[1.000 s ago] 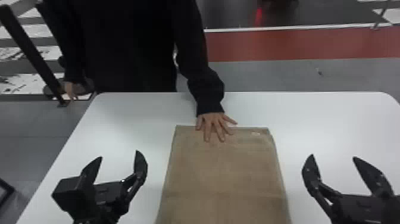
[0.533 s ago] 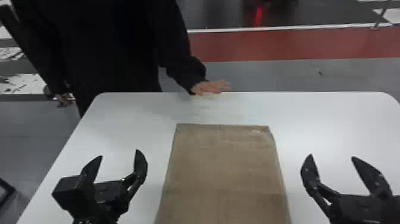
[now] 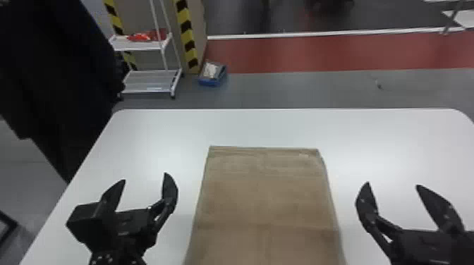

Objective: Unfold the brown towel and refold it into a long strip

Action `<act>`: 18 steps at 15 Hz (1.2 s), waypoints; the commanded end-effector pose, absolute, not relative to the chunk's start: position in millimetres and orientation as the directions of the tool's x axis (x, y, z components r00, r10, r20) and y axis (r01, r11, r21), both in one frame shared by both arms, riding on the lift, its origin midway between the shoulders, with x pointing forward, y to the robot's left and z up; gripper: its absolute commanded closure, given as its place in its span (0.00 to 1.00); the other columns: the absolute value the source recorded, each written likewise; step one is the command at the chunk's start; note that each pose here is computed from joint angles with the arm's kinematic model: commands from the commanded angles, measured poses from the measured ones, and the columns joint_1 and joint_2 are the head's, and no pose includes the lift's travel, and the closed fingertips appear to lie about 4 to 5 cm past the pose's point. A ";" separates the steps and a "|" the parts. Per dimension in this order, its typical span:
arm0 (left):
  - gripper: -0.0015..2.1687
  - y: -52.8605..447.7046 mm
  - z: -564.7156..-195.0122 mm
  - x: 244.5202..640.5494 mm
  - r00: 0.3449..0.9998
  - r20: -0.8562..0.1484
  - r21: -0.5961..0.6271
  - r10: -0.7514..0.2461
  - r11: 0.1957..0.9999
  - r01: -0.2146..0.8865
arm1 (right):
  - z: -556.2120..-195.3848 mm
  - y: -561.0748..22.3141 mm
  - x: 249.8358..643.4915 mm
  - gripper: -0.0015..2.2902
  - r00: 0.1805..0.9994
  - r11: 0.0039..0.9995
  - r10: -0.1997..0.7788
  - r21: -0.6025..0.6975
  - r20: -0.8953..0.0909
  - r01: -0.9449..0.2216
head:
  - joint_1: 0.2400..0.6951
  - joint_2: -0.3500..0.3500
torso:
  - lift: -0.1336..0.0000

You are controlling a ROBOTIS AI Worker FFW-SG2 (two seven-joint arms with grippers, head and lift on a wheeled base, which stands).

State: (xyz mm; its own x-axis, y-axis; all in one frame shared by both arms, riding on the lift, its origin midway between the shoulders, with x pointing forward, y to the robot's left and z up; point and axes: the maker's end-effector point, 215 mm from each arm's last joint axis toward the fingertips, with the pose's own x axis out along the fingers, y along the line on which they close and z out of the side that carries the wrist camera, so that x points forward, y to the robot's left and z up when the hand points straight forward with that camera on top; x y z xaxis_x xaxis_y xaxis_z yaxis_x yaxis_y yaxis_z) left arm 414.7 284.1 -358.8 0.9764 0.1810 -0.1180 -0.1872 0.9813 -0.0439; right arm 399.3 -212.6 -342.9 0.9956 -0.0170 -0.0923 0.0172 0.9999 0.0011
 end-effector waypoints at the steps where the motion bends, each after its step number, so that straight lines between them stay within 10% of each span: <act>1: 0.04 279.0 -348.9 423.3 0.981 -0.096 -0.049 0.171 0.983 -0.176 | -343.7 -212.6 399.2 0.06 0.995 1.000 -0.017 0.000 -0.095 0.017 | 1.00 0.64 | 0.08; 18: 0.06 194.9 -414.9 532.6 0.924 -0.309 -0.103 -0.223 0.974 0.201 | -358.1 -206.0 408.6 0.06 0.993 1.000 0.000 -0.004 -0.116 0.000 | 1.00 0.50 | 0.08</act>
